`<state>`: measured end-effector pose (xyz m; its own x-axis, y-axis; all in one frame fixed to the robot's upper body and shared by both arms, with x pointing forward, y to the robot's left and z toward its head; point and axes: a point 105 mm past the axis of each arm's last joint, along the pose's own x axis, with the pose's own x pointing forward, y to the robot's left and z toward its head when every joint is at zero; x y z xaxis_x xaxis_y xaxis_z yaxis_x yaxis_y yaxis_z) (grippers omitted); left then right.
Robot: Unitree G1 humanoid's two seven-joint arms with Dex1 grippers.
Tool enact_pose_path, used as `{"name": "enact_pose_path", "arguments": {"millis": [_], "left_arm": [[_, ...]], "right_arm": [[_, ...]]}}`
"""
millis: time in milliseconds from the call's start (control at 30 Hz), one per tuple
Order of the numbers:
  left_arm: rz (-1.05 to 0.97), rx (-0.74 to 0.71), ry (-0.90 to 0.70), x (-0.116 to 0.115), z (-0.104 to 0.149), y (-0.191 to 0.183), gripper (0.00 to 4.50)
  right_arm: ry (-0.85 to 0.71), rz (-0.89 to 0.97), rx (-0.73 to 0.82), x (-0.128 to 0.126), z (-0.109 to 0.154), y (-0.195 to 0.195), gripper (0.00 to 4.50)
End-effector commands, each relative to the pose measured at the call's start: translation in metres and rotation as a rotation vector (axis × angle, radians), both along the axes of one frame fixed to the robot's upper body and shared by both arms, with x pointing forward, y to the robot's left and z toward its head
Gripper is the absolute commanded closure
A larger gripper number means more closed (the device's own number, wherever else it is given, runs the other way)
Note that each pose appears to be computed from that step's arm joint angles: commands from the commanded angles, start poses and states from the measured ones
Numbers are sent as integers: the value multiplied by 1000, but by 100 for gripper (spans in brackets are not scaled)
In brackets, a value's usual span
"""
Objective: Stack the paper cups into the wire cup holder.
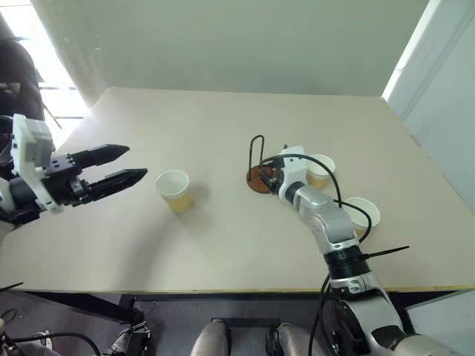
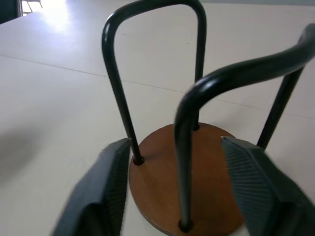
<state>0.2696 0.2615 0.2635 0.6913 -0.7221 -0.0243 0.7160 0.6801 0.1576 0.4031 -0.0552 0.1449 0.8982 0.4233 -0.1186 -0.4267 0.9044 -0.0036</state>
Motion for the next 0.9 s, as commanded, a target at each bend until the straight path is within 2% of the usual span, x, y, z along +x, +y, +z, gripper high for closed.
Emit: {"name": "enact_pose_path", "arguments": {"millis": [33,167,200,533,700,900], "left_arm": [[-19,21,-43,-7,13,-3,68],[-24,25,-40,-7,12,-4,68],[-25,25,-40,-7,12,-4,68],[-34,39,-34,-7,15,-2,68],[-51,50,-23,-8,16,-2,68],[-73,56,-16,-4,17,-3,68]], "right_arm": [[-51,6,14,1,14,-1,303],[-53,11,12,0,15,-2,441],[-54,11,12,0,15,-2,446],[-57,129,-4,-20,21,-17,446],[-91,342,-65,-59,38,-25,446],[-81,431,-106,-93,34,-22,446]]}}
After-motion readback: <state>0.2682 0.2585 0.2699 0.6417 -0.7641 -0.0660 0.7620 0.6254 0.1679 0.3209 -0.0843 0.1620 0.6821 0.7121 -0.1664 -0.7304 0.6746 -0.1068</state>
